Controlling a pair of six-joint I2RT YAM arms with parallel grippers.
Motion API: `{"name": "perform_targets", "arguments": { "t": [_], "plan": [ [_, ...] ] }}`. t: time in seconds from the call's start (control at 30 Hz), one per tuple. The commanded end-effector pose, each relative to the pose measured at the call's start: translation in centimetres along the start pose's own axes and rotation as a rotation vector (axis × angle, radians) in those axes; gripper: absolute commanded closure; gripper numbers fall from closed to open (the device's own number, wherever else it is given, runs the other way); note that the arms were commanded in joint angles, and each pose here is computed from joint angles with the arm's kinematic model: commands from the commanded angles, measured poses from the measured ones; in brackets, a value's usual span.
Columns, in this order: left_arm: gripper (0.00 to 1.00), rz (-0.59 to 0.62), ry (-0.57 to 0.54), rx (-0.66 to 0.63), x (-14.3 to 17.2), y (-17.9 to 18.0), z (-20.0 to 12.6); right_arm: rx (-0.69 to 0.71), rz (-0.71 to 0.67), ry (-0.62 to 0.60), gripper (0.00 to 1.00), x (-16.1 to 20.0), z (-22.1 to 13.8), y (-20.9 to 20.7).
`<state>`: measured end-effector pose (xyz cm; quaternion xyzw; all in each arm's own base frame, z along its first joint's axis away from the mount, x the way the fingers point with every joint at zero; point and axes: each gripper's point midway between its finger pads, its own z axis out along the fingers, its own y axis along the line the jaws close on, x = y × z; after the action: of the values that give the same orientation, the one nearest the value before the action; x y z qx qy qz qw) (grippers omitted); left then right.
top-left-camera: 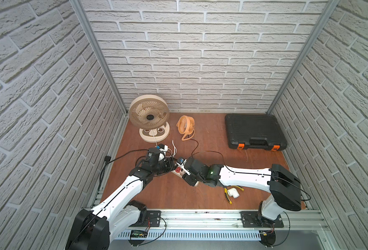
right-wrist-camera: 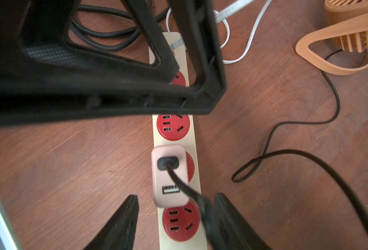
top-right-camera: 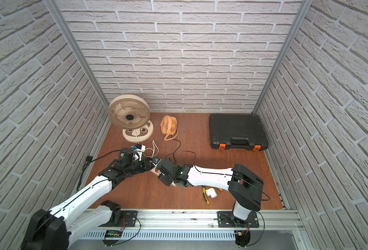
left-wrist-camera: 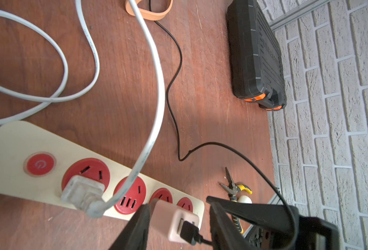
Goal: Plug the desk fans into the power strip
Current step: Adjust the plug at the socket.
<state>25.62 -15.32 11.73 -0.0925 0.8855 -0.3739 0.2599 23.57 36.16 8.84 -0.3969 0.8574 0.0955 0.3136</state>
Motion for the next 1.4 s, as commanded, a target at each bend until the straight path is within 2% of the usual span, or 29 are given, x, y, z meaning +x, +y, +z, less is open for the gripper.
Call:
{"name": "perform_targets", "arguments": {
  "t": [0.0,0.07,0.33,0.5,0.6,0.8,0.93,1.1,1.37],
  "plan": [
    [0.51,-0.01,0.001,0.007,0.4,0.3,-0.4,0.0,-0.016,-0.025,0.46,-0.9,0.5,0.4],
    [0.51,-0.011,-0.002,0.008,0.4,0.3,-0.6,-0.003,-0.018,-0.015,0.51,-0.7,1.0,0.6],
    [0.51,-0.011,-0.011,0.01,0.4,0.1,-1.2,0.01,-0.031,0.048,0.81,1.4,2.6,0.5],
    [0.51,-0.011,-0.012,0.01,0.3,0.1,-1.4,0.016,-0.044,0.075,0.86,2.5,3.6,0.3],
    [0.51,-0.011,-0.015,0.01,0.3,0.0,-1.5,0.005,-0.038,0.064,0.81,2.1,3.1,0.4],
    [0.5,0.002,-0.039,0.024,-0.3,-0.8,-2.4,-0.01,-0.017,0.0,0.69,-0.7,-0.1,0.2],
    [0.46,0.016,-0.063,0.027,-1.1,-1.5,-3.4,-0.037,0.001,-0.027,0.57,-2.3,-2.4,0.4],
    [0.4,0.018,-0.078,0.027,-1.2,-1.7,-4.4,-0.065,0.033,-0.036,0.44,-1.8,-4.1,0.4],
    [0.24,0.019,-0.092,0.011,-1.1,-1.5,-5.6,-0.102,0.075,-0.051,0.38,0.1,-6.3,0.3]
  ]
}}
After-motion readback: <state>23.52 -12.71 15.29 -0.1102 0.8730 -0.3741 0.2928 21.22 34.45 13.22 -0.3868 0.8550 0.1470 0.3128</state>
